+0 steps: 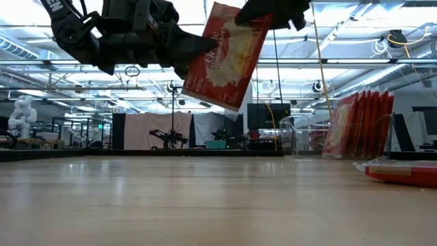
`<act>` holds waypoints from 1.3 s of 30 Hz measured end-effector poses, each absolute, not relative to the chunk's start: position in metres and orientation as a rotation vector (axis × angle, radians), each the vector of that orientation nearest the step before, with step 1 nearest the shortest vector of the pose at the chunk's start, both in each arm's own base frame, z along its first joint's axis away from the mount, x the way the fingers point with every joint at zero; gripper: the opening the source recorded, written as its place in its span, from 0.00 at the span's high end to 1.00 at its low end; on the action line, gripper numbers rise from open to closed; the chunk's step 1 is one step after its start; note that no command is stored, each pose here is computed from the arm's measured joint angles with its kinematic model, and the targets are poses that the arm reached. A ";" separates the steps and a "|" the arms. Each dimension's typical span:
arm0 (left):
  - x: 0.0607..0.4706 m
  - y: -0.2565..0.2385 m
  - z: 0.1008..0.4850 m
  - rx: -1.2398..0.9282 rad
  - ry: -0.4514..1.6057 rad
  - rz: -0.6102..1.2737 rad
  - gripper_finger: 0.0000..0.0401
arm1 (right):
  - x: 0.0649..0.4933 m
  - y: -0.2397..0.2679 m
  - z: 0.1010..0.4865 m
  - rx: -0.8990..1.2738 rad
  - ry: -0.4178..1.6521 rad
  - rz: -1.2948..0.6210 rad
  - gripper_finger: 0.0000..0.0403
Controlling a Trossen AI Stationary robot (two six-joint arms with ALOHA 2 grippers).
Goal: Sort popcorn bags into baskets
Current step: Put the red popcorn bag into the transparent bin
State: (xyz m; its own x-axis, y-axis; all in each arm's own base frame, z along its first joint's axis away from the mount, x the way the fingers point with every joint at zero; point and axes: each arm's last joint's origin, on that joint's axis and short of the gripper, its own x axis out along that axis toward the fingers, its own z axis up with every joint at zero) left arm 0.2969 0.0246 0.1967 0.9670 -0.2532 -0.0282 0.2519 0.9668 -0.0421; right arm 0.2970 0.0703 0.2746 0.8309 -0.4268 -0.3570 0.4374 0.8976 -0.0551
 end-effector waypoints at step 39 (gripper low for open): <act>0.289 0.039 0.161 -0.133 0.408 0.202 0.31 | 0.194 -0.023 0.337 0.086 0.342 -0.954 1.00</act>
